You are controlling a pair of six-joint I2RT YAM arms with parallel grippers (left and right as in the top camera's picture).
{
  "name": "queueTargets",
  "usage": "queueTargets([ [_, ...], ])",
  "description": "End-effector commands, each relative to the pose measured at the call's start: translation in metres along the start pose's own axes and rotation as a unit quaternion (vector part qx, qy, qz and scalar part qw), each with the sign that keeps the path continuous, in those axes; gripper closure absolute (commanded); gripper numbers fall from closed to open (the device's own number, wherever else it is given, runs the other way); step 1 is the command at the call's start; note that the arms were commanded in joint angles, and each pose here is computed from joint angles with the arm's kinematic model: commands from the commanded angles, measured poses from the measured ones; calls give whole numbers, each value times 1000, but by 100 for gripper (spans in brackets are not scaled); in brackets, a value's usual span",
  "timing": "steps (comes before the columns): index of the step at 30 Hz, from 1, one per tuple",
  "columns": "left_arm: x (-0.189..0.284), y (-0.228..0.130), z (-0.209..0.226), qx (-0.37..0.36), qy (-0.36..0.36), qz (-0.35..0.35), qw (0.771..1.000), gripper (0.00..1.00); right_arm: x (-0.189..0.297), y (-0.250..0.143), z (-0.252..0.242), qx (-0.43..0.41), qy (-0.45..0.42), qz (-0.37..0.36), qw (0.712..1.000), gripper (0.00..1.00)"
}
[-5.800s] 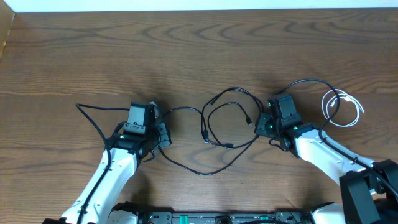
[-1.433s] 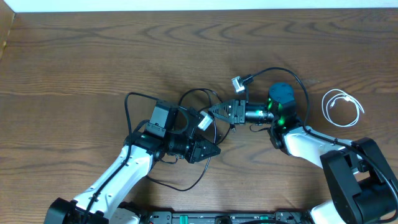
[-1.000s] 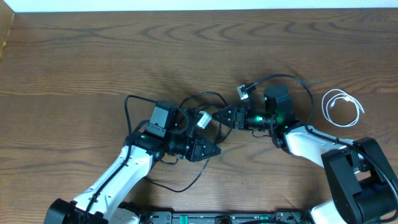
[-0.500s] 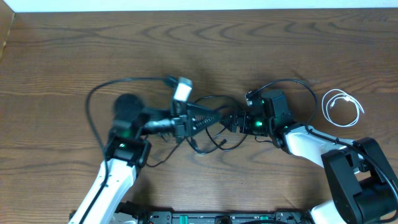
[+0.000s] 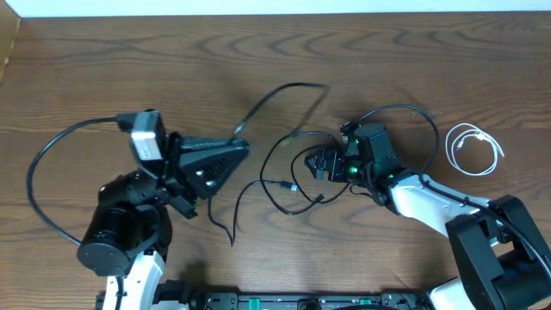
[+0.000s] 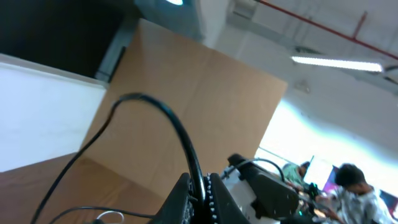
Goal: Untangle cables
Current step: 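Lift the black cable with the left gripper up-left, right gripper lower-center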
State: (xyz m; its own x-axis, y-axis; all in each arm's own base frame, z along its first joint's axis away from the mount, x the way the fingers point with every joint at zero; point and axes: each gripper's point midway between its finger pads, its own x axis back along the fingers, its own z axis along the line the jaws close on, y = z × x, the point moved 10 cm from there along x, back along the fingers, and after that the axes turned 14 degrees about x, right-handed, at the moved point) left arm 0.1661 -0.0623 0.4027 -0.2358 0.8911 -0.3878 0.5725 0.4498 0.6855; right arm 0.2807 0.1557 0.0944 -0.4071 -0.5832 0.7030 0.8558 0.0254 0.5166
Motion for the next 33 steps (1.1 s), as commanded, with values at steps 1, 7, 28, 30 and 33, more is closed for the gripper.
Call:
queueTargets([
  [1, 5, 5, 4, 47, 23, -11, 999, 93, -5, -14, -5, 37, 2, 26, 999, 1],
  [7, 11, 9, 39, 168, 90, -41, 981, 93, 5, -3, 40, 220, 271, -14, 937, 4],
  [28, 20, 3, 78, 309, 157, -69, 935, 93, 4, -47, 142, 474, 445, -66, 757, 17],
  [30, 20, 2, 79, 313, 158, -66, 934, 92, 5, -52, 149, 482, 452, -69, 747, 16],
  [33, 20, 1, 78, 315, 157, -58, 934, 92, 1, -55, 156, 490, 432, -75, 754, 16],
])
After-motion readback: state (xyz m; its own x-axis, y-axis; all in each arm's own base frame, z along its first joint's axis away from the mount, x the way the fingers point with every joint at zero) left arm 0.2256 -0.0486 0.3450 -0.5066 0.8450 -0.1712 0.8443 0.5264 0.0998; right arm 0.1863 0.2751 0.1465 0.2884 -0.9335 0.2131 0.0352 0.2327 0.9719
